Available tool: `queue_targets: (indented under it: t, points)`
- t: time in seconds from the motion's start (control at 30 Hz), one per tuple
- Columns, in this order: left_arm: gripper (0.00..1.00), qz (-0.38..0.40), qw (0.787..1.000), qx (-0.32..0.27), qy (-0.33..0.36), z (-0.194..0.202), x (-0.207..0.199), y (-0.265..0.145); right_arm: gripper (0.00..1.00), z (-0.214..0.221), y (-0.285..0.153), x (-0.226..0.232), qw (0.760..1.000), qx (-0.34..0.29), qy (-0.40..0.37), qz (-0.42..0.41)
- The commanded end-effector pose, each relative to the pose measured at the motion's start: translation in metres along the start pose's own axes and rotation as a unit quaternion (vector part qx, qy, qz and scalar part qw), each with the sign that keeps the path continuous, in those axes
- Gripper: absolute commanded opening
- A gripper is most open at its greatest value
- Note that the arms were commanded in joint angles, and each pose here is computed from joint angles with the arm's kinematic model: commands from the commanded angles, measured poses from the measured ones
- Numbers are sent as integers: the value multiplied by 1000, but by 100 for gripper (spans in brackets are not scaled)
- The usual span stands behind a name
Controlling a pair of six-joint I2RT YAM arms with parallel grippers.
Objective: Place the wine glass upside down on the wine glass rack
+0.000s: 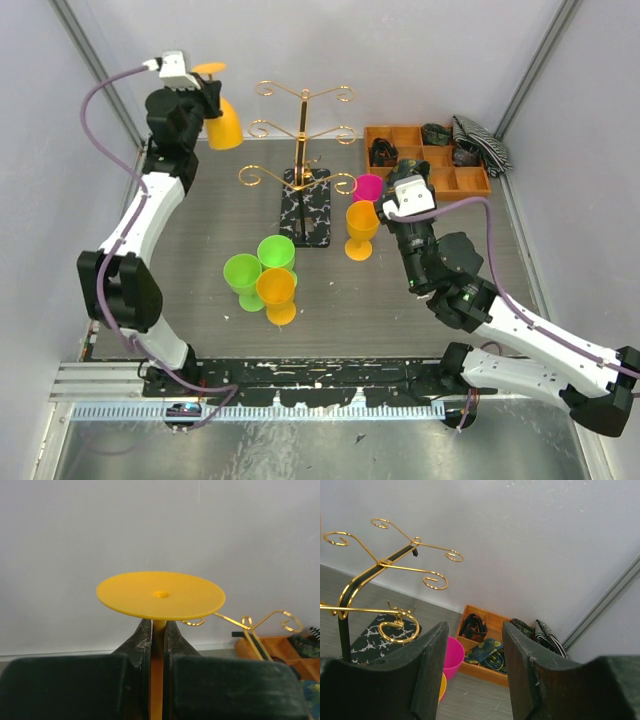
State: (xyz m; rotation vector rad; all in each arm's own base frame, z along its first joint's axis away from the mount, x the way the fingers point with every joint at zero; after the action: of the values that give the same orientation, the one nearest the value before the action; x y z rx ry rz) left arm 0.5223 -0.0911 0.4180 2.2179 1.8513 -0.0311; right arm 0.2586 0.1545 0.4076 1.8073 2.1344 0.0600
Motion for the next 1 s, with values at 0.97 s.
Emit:
queue_targets:
  t: [0.97]
  points:
    - [0, 280, 943, -161, 82, 124, -37, 40, 53, 41, -25, -17, 998, 49, -44, 19]
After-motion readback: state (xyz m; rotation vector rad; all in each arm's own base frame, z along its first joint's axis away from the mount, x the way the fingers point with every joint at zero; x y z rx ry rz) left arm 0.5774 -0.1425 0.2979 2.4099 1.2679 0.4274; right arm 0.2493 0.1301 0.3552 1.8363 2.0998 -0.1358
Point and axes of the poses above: each gripper's point midway between its finger pads, its own y axis out along the fingers, its own x axis along the line the jaws close on, z = x × y, the point moved 1 cm from there along -y, back along the fingers, and after that the axes turned 3 degrees about y, right-handed, at the moved point
